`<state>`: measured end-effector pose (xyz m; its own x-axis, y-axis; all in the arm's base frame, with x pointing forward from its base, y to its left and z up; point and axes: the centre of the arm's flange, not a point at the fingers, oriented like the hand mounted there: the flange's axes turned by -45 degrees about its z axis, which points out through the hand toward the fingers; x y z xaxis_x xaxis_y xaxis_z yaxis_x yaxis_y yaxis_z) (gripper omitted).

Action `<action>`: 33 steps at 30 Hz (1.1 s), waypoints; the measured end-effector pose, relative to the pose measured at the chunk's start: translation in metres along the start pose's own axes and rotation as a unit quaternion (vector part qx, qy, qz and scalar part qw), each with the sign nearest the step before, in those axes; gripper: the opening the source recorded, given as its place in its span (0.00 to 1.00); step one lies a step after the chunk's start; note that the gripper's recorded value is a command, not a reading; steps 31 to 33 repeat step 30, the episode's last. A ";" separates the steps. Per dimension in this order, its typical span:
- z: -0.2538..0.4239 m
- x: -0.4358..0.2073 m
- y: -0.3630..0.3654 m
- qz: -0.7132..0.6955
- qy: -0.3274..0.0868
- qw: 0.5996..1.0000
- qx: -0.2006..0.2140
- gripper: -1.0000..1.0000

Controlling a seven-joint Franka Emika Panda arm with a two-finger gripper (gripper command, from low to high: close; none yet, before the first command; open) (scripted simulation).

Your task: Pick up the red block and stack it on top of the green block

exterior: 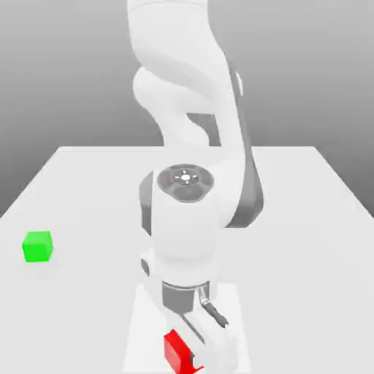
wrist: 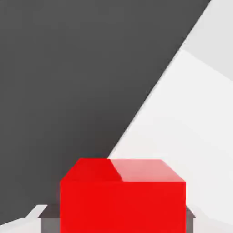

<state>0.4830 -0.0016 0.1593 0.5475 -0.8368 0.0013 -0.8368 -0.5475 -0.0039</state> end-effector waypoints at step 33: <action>-0.030 0.123 0.430 0.626 0.001 0.780 -0.001 1.00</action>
